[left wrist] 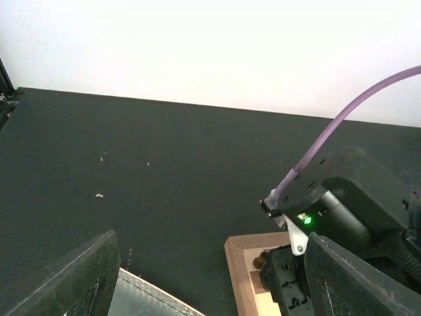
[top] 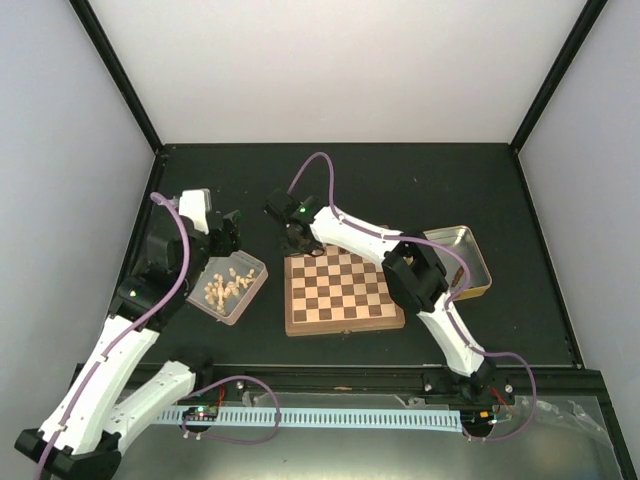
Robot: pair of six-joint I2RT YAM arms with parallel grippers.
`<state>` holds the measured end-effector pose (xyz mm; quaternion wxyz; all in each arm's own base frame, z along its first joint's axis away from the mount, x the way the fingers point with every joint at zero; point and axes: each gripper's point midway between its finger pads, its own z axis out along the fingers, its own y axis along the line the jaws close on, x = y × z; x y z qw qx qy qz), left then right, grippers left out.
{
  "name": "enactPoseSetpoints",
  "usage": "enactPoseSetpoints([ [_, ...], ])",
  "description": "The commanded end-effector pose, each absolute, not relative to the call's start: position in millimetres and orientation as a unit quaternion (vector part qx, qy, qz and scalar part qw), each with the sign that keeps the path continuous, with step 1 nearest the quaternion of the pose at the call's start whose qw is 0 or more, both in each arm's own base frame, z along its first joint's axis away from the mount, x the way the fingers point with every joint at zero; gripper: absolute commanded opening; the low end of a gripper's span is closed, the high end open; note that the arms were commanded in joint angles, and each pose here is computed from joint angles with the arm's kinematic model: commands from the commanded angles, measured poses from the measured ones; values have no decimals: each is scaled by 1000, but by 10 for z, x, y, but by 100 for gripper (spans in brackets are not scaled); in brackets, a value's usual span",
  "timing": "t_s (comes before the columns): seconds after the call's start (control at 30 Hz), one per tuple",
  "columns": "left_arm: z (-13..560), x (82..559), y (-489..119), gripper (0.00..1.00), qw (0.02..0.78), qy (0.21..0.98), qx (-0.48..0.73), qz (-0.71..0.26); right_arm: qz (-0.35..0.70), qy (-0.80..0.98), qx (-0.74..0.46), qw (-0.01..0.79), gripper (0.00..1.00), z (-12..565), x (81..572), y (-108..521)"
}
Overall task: Set up the chess pieces on the board
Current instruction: Place the chess piece on the chessboard.
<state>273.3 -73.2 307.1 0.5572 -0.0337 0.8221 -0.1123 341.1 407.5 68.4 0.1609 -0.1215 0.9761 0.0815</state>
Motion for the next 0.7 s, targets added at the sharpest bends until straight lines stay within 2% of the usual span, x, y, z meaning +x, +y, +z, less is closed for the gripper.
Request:
enactPoseSetpoints([
  [0.0, 3180, 2695, -728, 79, 572, 809, -38, -129, 74, 974, -109, 187, 14, 837, 3412, 4016],
  [0.67, 3148, 2706, -740, 79, 568, 812, -36, -130, 70, 973, -122, 181, 16, 568, 3419, 4084],
])
